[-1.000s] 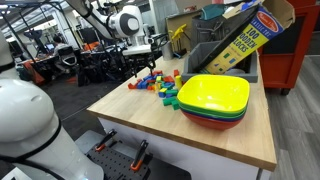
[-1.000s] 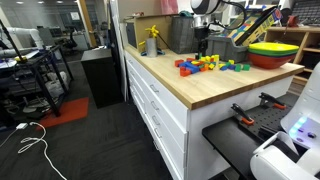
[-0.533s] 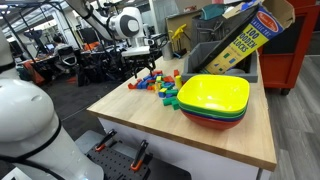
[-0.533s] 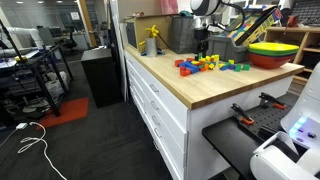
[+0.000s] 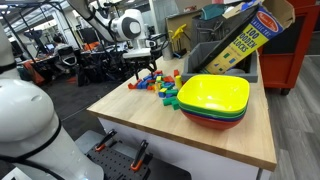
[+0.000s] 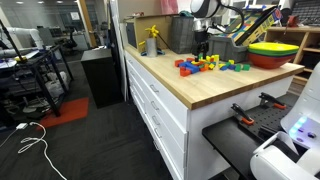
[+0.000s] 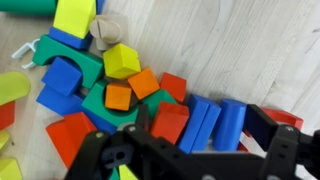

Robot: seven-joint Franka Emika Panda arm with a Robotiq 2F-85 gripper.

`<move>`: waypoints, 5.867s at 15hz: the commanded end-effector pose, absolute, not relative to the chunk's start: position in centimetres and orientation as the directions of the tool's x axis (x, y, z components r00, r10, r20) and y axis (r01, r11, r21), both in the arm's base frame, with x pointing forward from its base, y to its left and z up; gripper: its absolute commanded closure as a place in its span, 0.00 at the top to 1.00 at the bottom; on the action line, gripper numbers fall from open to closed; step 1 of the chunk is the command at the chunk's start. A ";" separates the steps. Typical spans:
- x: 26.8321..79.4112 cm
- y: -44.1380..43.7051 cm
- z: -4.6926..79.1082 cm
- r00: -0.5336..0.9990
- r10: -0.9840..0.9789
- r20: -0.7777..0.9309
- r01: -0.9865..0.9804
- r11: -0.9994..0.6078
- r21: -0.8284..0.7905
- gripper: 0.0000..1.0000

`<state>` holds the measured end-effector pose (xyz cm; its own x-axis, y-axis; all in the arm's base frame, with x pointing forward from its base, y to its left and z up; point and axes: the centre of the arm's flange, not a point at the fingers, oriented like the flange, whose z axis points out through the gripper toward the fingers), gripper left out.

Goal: Pick up the yellow triangular block and move it to the left of the table, pick up the orange rectangular block and move it forward on the table, lay the yellow cylindrical block on the table

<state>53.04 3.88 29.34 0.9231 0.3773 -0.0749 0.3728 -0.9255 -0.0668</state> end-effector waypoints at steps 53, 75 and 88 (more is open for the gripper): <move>61.7 -7.8 29.0 0.981 -0.193 0.030 -0.196 -0.972 0.132 0.08; 61.4 -7.6 30.4 0.988 -0.137 0.073 -0.147 -0.977 0.155 1.00; 56.8 -7.3 29.7 0.966 -0.257 -0.038 -0.259 -0.964 -0.056 1.00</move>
